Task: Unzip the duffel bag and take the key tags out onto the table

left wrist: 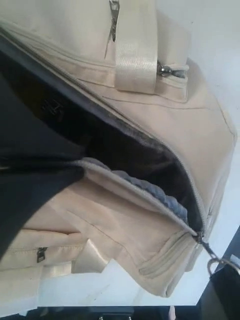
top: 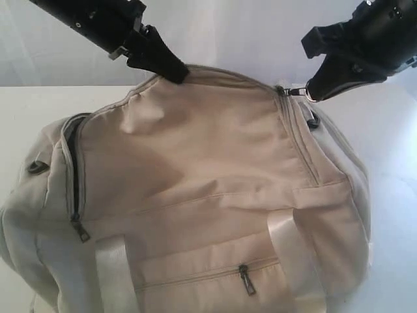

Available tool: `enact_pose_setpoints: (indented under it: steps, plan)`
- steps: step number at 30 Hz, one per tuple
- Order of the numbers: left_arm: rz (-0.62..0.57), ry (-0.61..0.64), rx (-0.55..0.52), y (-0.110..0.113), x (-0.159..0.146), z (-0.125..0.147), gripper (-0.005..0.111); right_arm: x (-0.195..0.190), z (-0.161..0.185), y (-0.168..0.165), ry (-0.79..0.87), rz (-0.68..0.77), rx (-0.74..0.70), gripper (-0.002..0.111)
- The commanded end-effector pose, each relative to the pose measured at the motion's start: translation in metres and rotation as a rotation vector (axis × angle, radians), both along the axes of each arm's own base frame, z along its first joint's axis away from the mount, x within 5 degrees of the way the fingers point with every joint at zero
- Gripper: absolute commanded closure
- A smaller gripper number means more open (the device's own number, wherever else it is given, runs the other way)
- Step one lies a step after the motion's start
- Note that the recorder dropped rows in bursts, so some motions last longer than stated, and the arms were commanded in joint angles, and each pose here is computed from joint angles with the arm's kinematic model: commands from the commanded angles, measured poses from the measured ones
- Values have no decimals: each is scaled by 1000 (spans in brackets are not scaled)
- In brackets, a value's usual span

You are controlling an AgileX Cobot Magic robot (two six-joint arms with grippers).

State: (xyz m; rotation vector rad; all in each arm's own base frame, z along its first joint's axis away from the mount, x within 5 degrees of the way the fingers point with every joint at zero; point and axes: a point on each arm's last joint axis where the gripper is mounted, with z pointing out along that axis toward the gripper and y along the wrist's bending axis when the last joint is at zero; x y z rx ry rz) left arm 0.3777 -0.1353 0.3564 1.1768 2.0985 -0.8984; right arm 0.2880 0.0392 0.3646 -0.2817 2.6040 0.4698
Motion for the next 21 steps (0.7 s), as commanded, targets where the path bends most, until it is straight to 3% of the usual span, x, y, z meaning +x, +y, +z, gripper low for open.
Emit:
enact_pose_setpoints:
  steps: [1,12,18,21]
  plan:
    - [84,-25,18,11,10,-1,107,-19,-12,-12,74,-9,-88,108]
    - [132,-40,-10,10,20,-7,107,-67,-33,-12,118,-9,-85,108]
    - [74,1,-2,9,13,-8,107,-73,-60,-13,115,-18,-95,108]
    - [17,41,-16,7,7,-7,107,-68,-58,-13,58,-17,-95,101]
